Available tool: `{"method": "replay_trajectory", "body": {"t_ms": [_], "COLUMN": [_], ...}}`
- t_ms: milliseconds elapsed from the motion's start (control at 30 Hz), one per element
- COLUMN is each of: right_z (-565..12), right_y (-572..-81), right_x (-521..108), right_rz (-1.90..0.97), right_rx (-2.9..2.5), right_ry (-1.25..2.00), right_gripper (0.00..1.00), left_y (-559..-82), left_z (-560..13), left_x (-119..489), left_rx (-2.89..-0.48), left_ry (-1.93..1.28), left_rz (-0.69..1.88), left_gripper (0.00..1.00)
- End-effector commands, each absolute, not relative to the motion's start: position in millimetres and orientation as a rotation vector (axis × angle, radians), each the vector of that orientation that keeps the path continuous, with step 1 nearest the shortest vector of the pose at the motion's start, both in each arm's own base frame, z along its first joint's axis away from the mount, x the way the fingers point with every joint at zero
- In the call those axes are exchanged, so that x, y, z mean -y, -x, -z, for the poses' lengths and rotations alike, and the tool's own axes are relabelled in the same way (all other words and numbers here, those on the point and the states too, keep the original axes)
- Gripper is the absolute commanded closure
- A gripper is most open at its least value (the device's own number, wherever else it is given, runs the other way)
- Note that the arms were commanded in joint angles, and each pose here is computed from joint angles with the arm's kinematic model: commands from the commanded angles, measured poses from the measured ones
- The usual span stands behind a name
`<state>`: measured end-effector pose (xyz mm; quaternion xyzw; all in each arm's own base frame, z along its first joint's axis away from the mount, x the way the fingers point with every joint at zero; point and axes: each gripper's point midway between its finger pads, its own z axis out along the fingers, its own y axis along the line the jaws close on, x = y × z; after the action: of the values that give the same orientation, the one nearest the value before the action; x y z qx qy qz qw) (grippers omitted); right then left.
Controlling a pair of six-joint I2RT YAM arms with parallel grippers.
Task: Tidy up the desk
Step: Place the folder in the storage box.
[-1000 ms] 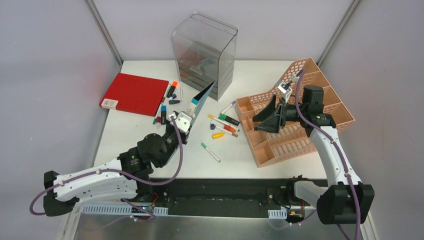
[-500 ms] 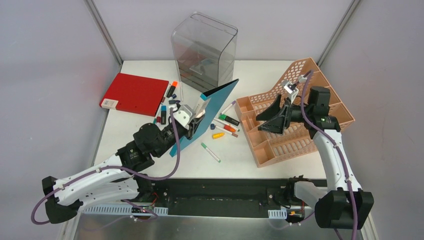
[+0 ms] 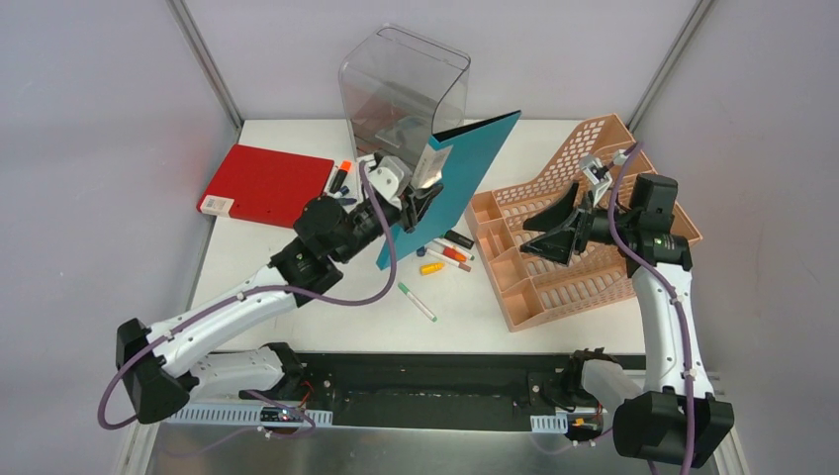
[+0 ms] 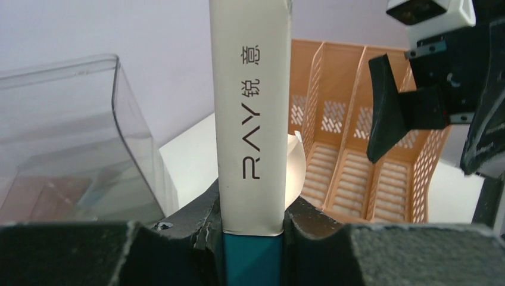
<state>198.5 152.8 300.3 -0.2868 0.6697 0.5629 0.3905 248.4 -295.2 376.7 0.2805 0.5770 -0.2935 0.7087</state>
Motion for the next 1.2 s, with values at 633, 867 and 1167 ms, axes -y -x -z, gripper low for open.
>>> {"method": "replay_trajectory", "body": {"t_ms": [633, 867, 1167], "right_z": [-301, -299, -296], "right_y": [-204, -205, -207], "right_x": [-115, -115, -114], "right_rz": [-0.857, -0.864, -0.865], "right_rx": [-1.801, -1.806, -1.813], "right_ry": [0.828, 0.827, 0.825], "right_gripper": [0.02, 0.02, 0.02], "left_y": [-329, -353, -372], "left_z": [-467, -452, -434], "left_x": [400, 423, 449], "left_rx": [-0.888, -0.887, -0.901], "left_ry": [-0.598, -0.592, -0.583], "left_rz": [1.011, 1.1, 1.188], "left_gripper": [1.0, 1.0, 1.0]}}
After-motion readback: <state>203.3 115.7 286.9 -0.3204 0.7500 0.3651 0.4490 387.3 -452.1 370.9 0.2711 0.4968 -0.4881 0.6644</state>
